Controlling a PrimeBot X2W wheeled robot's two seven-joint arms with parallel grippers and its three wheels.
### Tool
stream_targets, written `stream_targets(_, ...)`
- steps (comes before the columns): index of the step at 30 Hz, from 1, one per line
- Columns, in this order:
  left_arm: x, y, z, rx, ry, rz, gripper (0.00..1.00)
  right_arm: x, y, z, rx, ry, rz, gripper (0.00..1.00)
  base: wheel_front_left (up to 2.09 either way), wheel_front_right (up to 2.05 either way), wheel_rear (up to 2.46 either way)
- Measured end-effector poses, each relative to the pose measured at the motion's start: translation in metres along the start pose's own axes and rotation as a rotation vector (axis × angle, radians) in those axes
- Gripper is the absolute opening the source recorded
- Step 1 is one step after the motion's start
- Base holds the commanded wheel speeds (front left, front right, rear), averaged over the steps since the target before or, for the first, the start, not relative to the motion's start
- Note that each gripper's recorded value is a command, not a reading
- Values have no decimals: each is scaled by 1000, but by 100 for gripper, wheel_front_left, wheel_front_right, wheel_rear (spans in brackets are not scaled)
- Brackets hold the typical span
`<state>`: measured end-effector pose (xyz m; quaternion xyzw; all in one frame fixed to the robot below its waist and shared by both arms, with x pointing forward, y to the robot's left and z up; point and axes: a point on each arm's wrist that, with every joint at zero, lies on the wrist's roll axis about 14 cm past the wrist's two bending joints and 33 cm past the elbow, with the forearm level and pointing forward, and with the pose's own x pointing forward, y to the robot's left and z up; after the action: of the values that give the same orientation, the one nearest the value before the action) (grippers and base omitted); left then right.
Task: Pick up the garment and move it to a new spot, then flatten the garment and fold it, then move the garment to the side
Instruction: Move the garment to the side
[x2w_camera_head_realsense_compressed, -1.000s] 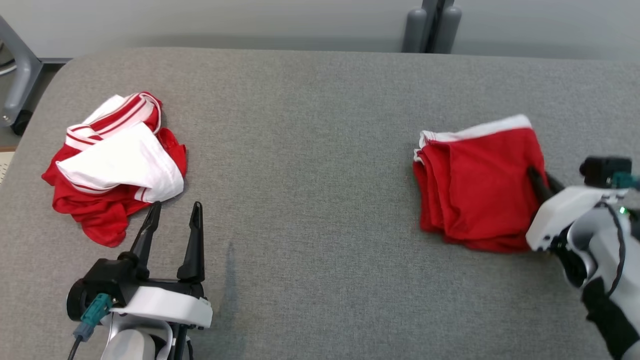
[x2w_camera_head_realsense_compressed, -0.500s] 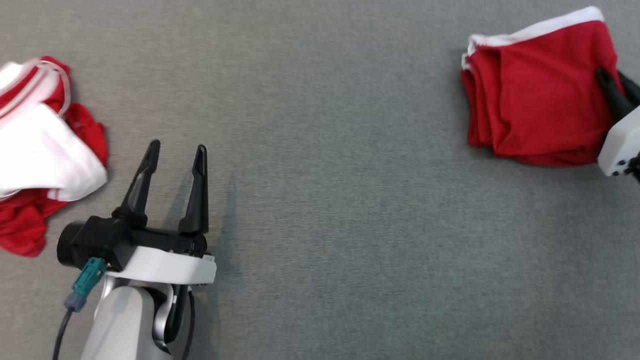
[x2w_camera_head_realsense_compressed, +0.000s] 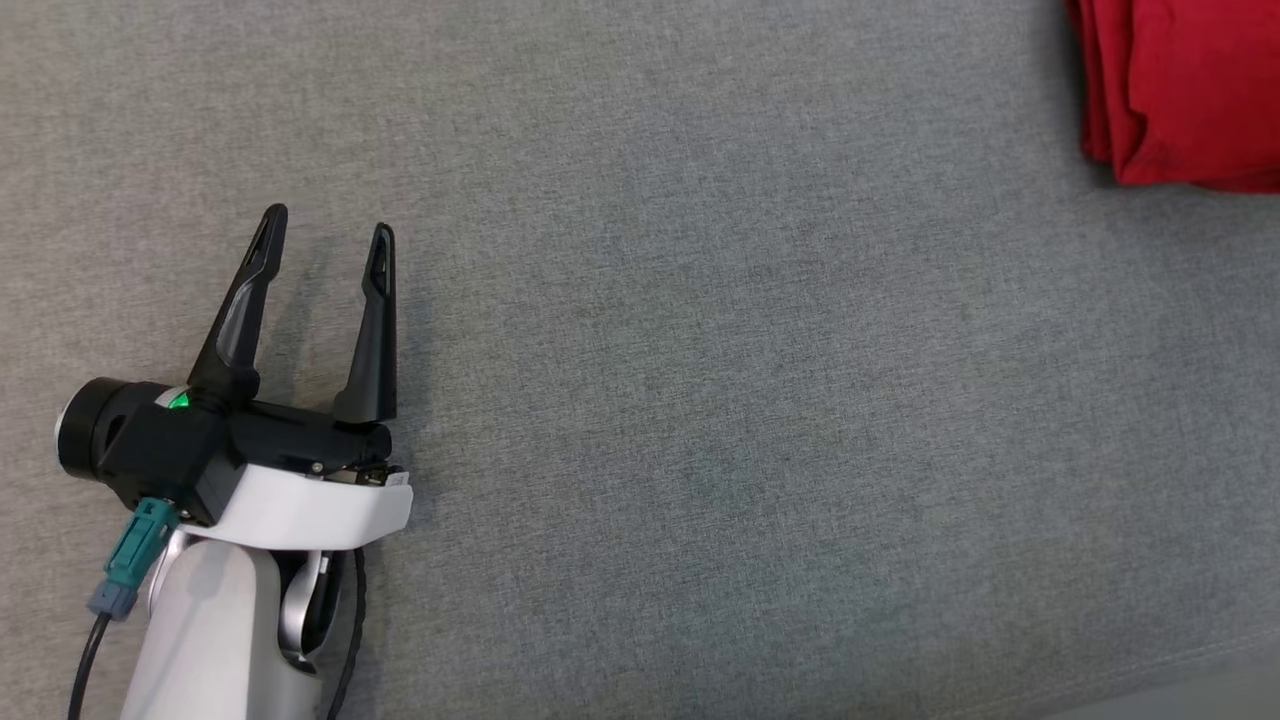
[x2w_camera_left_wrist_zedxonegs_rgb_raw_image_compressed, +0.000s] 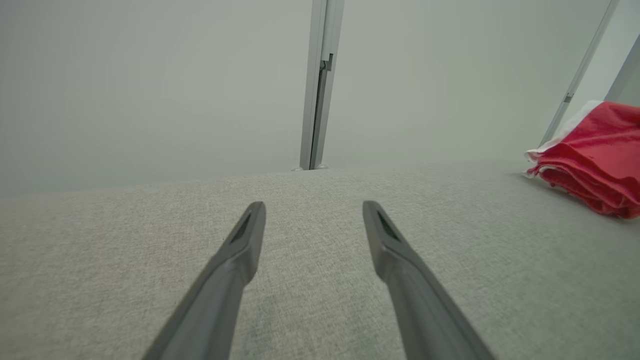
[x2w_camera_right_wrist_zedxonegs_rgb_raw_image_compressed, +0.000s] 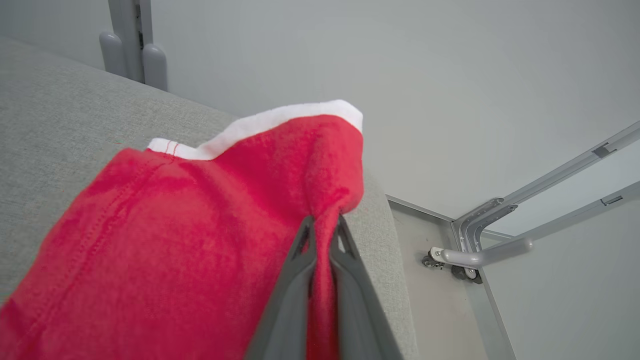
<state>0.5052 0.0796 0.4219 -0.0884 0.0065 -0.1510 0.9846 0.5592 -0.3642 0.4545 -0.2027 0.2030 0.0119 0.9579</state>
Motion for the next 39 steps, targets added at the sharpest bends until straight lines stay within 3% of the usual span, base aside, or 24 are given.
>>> stream_targets(11,2,1,-9,-2,7,1,100,12,-22,8,-42,9,-43,0,0,0,0)
stream_targets(12,2,2,-9,-2,10,3,100,13,-21,6,-45,14,-42,17,0,0,0)
stream_targets(13,2,3,-10,-2,11,6,100,14,-21,5,-48,19,-41,47,0,0,0)
stream_targets(14,1,4,-10,-1,12,9,100,15,-20,5,-52,15,-41,100,0,0,0)
stream_targets(26,-7,11,1,2,1,41,100,10,-25,28,-63,-71,-60,100,0,0,0)
stream_targets(29,-13,13,11,4,-12,54,100,4,-21,50,-58,-143,-50,100,0,0,0)
stream_targets(37,-50,30,43,13,-45,145,100,-32,15,134,85,-430,29,100,0,0,0)
stream_targets(39,-59,33,50,18,-54,162,100,-45,24,140,122,-471,44,100,0,0,0)
